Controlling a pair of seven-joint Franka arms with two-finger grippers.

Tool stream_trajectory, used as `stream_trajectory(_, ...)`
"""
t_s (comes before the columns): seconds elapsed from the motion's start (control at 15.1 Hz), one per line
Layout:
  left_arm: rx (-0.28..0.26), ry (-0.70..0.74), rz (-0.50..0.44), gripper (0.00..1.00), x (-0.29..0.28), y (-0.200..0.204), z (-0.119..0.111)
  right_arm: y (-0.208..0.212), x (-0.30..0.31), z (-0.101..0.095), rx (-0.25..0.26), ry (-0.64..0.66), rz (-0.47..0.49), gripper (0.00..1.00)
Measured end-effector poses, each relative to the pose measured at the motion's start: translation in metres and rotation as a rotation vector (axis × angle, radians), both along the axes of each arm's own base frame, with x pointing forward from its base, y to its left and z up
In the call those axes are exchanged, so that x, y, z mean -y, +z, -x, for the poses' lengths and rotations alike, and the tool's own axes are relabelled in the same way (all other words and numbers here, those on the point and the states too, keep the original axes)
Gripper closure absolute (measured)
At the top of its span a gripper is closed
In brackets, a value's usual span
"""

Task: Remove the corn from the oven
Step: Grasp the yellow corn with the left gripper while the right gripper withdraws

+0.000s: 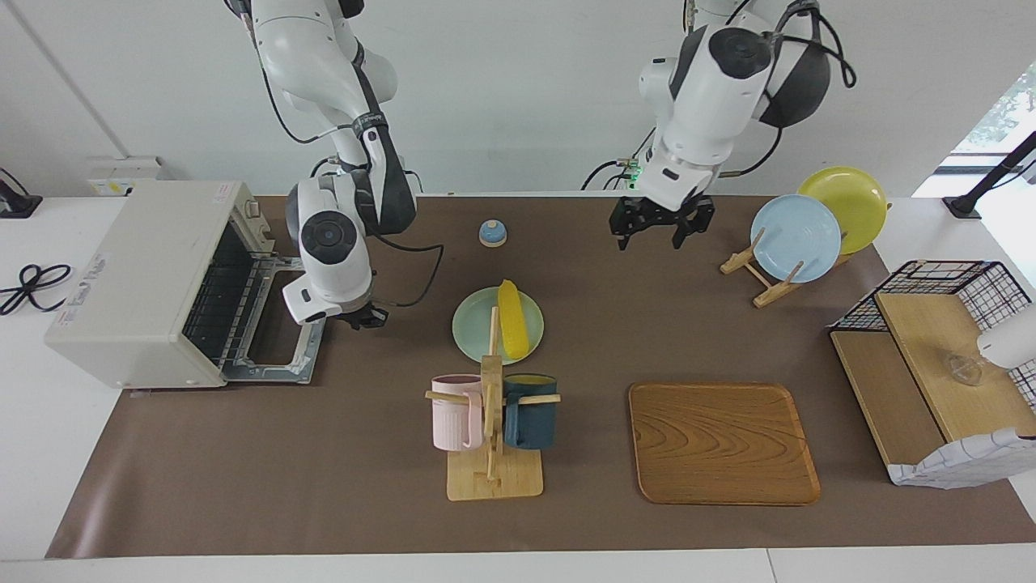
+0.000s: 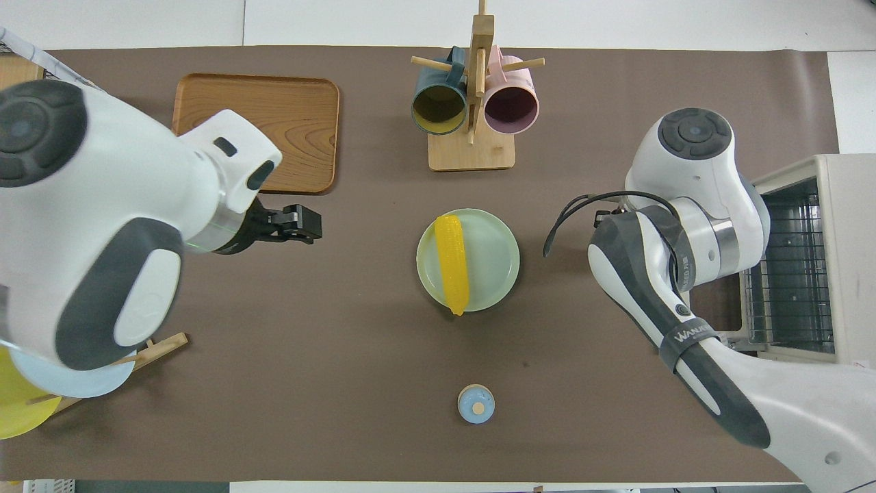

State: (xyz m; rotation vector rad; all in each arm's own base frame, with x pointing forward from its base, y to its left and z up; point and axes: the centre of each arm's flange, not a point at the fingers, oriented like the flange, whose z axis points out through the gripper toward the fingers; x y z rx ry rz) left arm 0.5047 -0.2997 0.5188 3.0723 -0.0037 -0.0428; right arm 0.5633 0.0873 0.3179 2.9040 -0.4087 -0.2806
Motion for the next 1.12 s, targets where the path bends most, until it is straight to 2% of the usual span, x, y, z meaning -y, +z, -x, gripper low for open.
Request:
stream_trajectory(0.26, -0.009, 0.012, 0.020, 0.00, 0.089, -0.083, 0.010, -0.010, 0.031, 0.017, -0.025, 0.018, 0.015, 0.99)
stream_trajectory(0.46, -0.043, -0.002, 0.030, 0.00, 0.127, -0.136, 0.012, -0.018, 0.049, 0.021, -0.020, 0.011, 0.010, 0.99)
stream_trajectory(0.6, -0.039, -0.007, 0.039, 0.00, 0.148, -0.165, 0.009, -0.025, 0.051, 0.025, -0.015, 0.012, 0.006, 0.99)
stream_trajectory(0.93, -0.020, 0.000, 0.054, 0.00, 0.155, -0.186, 0.000, -0.026, 0.048, 0.027, -0.021, 0.085, 0.021, 0.99)
stream_trajectory(1.12, -0.017, -0.006, 0.058, 0.00, 0.158, -0.194, 0.005, -0.010, 0.046, 0.023, -0.059, 0.139, 0.035, 0.99)
